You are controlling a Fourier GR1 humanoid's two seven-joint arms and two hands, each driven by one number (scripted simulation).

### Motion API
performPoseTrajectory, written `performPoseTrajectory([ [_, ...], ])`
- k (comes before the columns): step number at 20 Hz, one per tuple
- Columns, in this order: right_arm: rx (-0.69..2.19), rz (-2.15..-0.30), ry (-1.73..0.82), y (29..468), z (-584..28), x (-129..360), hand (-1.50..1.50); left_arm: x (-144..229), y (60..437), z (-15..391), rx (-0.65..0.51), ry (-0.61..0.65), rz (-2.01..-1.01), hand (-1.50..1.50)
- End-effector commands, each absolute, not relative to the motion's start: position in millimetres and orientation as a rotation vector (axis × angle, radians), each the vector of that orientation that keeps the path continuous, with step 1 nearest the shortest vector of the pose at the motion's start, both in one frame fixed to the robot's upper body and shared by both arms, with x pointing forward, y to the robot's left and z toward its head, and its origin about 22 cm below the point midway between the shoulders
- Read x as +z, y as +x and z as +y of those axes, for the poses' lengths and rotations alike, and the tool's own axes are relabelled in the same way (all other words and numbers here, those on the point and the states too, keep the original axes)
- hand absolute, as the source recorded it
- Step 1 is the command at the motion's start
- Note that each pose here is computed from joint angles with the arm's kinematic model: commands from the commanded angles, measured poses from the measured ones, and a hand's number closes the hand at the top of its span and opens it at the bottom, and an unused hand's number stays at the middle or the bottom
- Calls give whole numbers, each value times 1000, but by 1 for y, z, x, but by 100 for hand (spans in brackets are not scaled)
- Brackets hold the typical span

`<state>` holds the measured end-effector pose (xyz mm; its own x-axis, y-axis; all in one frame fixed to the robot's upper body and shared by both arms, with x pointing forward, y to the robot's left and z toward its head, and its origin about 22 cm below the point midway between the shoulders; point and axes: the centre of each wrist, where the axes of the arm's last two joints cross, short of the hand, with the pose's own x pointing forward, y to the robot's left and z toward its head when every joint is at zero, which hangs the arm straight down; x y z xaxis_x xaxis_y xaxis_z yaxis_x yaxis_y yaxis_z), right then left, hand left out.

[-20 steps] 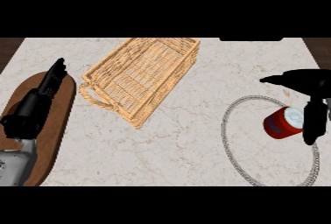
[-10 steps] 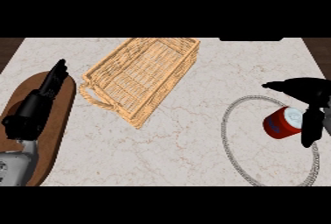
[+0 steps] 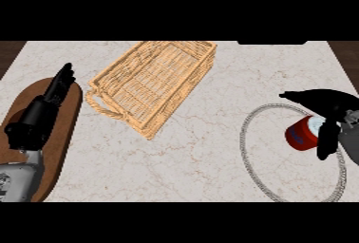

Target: Pick the can from the placemat and place it in the basket

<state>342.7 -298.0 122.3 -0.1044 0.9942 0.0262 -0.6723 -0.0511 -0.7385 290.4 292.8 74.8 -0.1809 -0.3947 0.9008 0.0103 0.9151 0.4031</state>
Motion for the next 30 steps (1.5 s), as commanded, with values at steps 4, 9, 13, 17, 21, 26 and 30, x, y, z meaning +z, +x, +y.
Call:
performPoseTrajectory([
  [4, 1558, -697, -590, 343, -310, 113, -150, 78, 293, 298, -371, 311, -1730, 0],
  [9, 1552, -707, -576, 340, -318, 99, -150, 71, 277, 300, -376, 290, -1726, 0],
  [13, 1545, -641, -569, 331, -336, 78, -150, 89, 298, 275, -363, 296, -1716, 0],
  [17, 1509, -656, -593, 329, -327, 78, -150, 80, 283, 275, -373, 304, -1733, 0],
  [21, 1525, -655, -588, 336, -322, 85, -150, 66, 284, 287, -378, 295, -1747, 0],
  [26, 1452, -677, -517, 331, -318, 45, 150, 75, 288, 285, -365, 298, -1727, 0],
  [30, 1542, -690, -551, 324, -345, 53, 150, 68, 264, 280, -373, 296, -1715, 0],
])
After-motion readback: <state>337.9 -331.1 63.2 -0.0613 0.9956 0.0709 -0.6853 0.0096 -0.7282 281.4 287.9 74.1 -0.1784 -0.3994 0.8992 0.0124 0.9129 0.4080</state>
